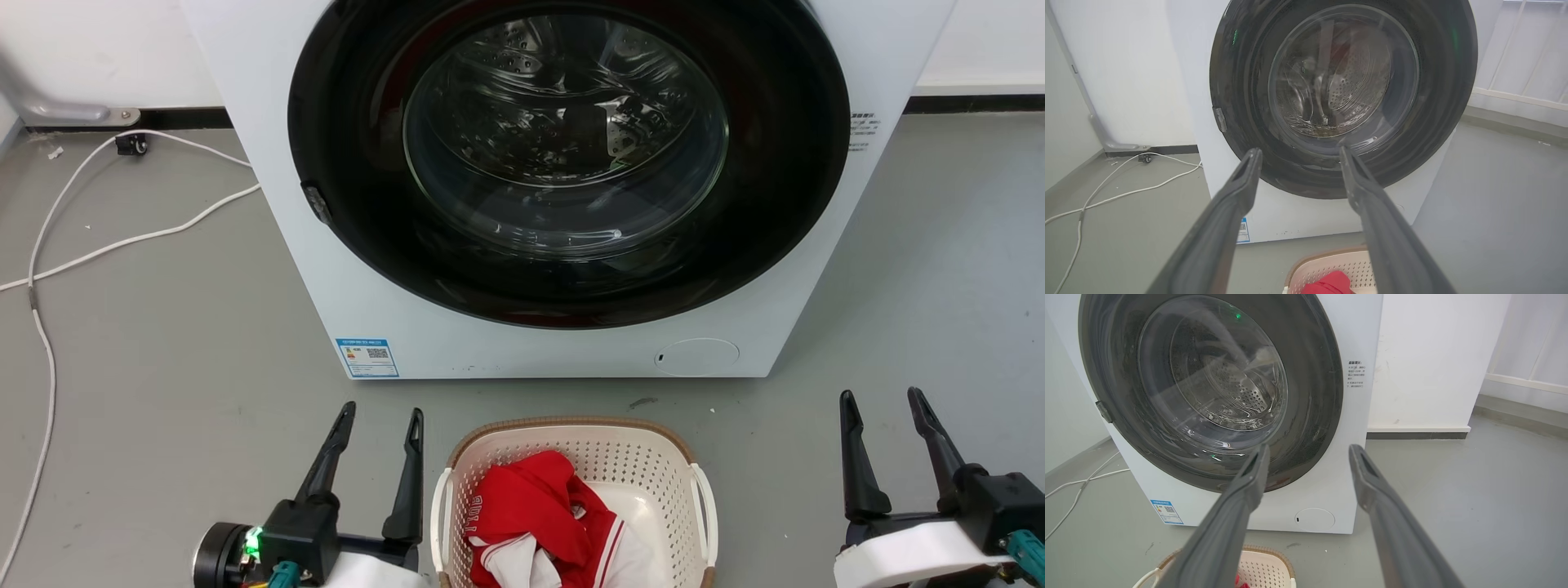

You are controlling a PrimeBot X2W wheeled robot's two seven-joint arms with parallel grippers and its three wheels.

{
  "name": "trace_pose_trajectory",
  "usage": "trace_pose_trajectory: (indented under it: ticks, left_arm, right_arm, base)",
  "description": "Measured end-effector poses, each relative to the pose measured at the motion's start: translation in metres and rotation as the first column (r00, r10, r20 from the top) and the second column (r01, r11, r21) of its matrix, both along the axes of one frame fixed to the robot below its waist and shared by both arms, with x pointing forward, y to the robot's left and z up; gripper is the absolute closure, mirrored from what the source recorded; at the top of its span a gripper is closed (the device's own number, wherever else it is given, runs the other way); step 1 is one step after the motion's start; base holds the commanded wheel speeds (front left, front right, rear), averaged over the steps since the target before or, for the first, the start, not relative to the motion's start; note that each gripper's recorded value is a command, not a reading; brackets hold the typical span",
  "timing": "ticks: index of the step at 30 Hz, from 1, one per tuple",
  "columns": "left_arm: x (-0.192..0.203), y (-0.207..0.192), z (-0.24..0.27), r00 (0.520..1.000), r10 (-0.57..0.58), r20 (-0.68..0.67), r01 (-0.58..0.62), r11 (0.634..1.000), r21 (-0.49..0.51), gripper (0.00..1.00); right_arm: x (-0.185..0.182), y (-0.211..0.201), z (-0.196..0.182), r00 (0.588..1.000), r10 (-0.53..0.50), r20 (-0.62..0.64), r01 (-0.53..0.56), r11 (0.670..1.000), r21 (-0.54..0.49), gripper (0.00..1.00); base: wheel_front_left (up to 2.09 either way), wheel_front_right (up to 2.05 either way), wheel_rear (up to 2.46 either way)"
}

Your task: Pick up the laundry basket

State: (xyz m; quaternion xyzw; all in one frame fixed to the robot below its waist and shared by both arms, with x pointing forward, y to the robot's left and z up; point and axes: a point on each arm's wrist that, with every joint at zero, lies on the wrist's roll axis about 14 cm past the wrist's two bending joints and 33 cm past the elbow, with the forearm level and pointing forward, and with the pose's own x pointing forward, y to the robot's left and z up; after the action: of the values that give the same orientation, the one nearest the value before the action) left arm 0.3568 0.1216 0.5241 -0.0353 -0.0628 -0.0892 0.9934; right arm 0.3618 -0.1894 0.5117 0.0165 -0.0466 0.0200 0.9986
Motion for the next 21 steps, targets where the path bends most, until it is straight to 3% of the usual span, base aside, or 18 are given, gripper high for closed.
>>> trace_pose_trajectory:
  ticks: [6,12,21]
  left_arm:
    - [-0.003,0.001,-0.007,1.0,0.002,-0.013,-0.002,1.0,0.003,0.0]
    - [-0.003,0.011,-0.009,0.999,0.027,-0.02,-0.027,1.0,-0.008,0.0]
    - [-0.003,0.01,-0.012,0.999,0.014,-0.031,-0.014,1.0,-0.014,0.0]
  right_arm:
    - [0.001,0.002,0.001,1.0,0.009,0.01,-0.009,1.0,-0.03,0.0]
    - [0.0,-0.001,-0.003,1.0,-0.006,-0.001,0.007,0.999,0.043,0.0]
    - [-0.003,-0.001,-0.011,1.0,-0.008,-0.026,0.01,0.998,0.066,0.0]
  base:
    - [0.0,0.0,0.0]
    - [0.0,0.0,0.0]
    - [0.0,0.0,0.0]
